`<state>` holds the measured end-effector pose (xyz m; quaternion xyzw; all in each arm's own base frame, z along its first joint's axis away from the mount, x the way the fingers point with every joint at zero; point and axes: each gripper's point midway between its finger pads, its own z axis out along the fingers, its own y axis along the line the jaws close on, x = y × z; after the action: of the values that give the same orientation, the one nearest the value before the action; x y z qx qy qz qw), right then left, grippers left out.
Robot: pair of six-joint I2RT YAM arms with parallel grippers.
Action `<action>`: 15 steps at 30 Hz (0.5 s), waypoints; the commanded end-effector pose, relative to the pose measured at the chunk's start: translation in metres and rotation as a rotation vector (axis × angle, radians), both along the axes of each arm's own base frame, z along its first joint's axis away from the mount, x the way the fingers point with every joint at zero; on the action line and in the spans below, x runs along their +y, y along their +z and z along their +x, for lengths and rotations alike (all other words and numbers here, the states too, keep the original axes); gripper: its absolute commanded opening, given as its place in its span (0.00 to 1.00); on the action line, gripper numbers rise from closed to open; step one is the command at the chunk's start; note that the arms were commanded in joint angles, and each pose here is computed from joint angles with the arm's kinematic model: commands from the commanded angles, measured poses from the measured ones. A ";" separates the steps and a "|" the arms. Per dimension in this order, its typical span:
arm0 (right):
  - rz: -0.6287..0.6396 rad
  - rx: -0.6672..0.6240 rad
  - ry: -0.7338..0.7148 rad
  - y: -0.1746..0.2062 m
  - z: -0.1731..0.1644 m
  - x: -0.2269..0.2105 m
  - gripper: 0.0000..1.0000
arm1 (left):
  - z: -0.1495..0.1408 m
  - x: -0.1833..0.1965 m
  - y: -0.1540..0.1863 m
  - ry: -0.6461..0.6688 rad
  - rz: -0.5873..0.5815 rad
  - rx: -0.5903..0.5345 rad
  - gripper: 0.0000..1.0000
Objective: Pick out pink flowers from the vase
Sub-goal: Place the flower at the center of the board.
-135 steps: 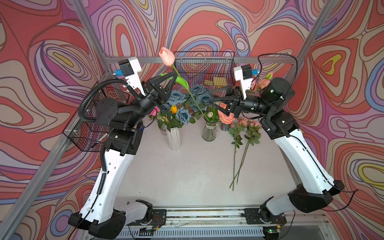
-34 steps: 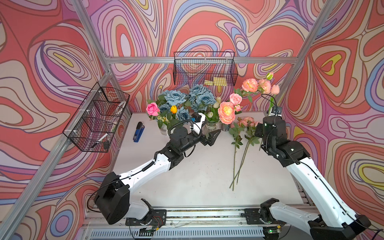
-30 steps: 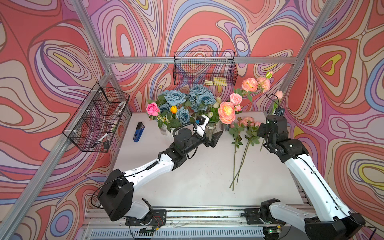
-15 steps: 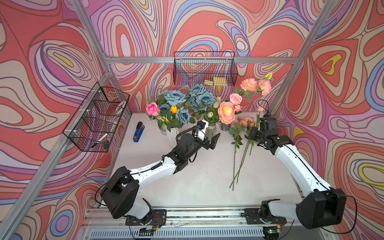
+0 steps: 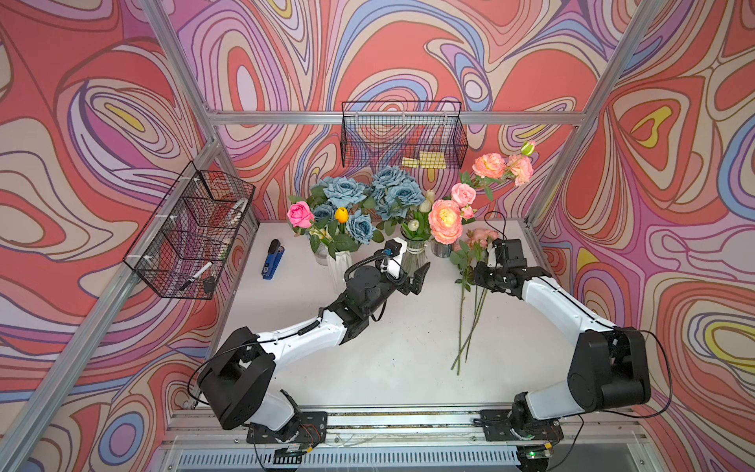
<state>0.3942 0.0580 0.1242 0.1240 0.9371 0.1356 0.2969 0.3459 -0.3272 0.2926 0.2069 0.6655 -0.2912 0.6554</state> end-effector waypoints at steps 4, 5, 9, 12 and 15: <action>0.025 0.089 0.004 -0.037 -0.003 0.001 0.00 | 0.002 -0.002 0.008 0.010 -0.054 -0.021 0.98; 0.021 0.095 -0.001 -0.041 -0.003 0.000 0.00 | 0.003 -0.001 0.008 0.016 -0.054 -0.020 0.98; 0.027 0.102 0.005 -0.047 -0.003 0.001 0.00 | 0.006 -0.004 0.005 0.019 -0.044 -0.031 0.98; 0.015 0.115 -0.003 -0.052 -0.004 -0.002 0.00 | 0.008 -0.006 0.005 0.022 -0.034 -0.041 0.98; 0.014 0.136 -0.005 -0.060 -0.006 -0.003 0.00 | 0.012 -0.006 0.005 0.041 -0.026 -0.052 0.98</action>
<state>0.3901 0.0583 0.0777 0.1311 0.9511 0.1362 0.2443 0.3543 -0.3300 0.2792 0.1977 0.6727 -0.2832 0.6544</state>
